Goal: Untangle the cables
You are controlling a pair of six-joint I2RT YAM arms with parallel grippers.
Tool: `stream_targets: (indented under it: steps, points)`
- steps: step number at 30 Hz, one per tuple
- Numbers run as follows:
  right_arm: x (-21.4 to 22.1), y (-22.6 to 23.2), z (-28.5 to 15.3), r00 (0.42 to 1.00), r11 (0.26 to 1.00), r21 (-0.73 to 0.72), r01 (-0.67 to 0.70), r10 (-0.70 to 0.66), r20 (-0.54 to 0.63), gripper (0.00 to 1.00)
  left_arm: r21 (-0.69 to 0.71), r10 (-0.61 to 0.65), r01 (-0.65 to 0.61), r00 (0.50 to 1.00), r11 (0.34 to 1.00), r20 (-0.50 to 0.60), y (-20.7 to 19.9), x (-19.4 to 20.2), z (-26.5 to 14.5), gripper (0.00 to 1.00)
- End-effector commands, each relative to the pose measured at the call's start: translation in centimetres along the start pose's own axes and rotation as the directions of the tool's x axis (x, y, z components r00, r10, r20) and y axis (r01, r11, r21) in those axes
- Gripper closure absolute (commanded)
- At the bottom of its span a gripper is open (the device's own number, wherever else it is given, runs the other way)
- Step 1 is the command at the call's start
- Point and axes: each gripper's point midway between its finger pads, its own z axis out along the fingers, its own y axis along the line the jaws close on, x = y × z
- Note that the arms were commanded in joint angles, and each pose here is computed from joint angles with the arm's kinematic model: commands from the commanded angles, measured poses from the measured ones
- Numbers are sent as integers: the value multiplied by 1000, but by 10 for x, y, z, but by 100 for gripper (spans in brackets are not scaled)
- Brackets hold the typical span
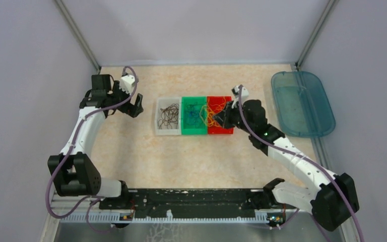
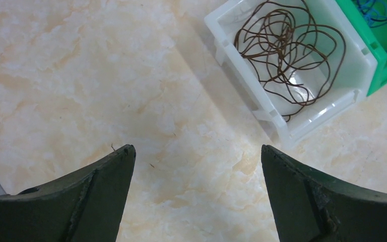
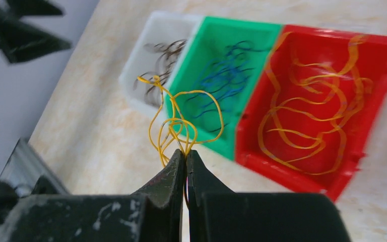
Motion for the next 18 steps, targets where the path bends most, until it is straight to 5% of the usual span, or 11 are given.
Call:
stream_targets:
  steps: [1, 9, 16, 18]
  points:
    - [-40, -59, 8, 983, 973, 203, -111, 77, 167, 100, -113, -57, 61, 997, 992, 44, 25, -2, -2, 1]
    - [-62, -132, 34, 981, 882, 459, -102, 13, 193, 100, -138, -149, 163, 983, 977, 102, 54, 0, -9, 1]
    - [-36, -155, 74, 994, 878, 473, -73, 26, 107, 100, -170, -141, 159, 983, 973, 113, 60, 5, -8, 1]
    - [-33, -155, 77, 996, 877, 476, -64, 25, 88, 93, -192, -156, 177, 980, 965, 120, 65, 6, -8, 1]
